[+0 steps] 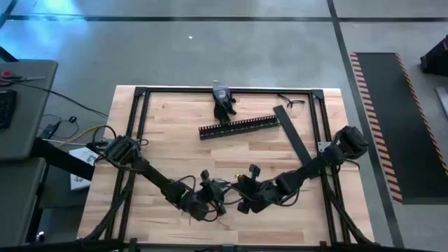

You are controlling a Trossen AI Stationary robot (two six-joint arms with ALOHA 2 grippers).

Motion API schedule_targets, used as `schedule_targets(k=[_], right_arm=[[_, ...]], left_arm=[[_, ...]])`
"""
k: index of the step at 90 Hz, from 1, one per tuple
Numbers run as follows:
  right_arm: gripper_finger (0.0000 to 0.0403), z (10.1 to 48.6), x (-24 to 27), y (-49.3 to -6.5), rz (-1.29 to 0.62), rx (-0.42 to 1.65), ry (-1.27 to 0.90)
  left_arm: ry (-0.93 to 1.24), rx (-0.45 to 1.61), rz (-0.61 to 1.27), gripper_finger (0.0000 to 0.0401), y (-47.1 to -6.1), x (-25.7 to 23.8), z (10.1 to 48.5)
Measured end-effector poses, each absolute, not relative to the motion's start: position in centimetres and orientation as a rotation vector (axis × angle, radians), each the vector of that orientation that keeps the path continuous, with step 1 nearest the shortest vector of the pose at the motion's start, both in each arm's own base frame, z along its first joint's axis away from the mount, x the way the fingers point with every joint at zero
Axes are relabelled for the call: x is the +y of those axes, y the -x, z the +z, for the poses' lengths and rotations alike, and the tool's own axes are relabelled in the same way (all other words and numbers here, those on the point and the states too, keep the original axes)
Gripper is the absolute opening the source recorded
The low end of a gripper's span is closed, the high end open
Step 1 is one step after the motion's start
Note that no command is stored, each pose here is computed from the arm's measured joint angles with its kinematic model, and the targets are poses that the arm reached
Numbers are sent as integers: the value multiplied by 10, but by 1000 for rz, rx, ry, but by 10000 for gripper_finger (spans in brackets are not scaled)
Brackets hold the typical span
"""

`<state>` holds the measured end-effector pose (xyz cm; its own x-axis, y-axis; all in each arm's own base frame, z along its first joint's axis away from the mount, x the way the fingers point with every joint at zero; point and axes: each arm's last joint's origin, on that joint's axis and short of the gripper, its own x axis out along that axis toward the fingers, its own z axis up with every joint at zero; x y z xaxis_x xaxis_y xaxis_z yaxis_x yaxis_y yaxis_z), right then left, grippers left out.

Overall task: Ziptie cables
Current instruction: Wrap the colored loose cables with the black zip tie

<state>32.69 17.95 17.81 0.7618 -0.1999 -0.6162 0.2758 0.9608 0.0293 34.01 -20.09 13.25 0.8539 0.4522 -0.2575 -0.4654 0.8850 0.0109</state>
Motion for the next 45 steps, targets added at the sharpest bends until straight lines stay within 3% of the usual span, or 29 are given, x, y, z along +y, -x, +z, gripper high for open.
schedule_targets(k=[11,45], right_arm=[[0,178,179,-327,-261,657,-128],[0,178,180,-326,-254,664,-146]], left_arm=[[48,227,524,6,-337,-204,134],[50,207,552,0,-334,-207,135]])
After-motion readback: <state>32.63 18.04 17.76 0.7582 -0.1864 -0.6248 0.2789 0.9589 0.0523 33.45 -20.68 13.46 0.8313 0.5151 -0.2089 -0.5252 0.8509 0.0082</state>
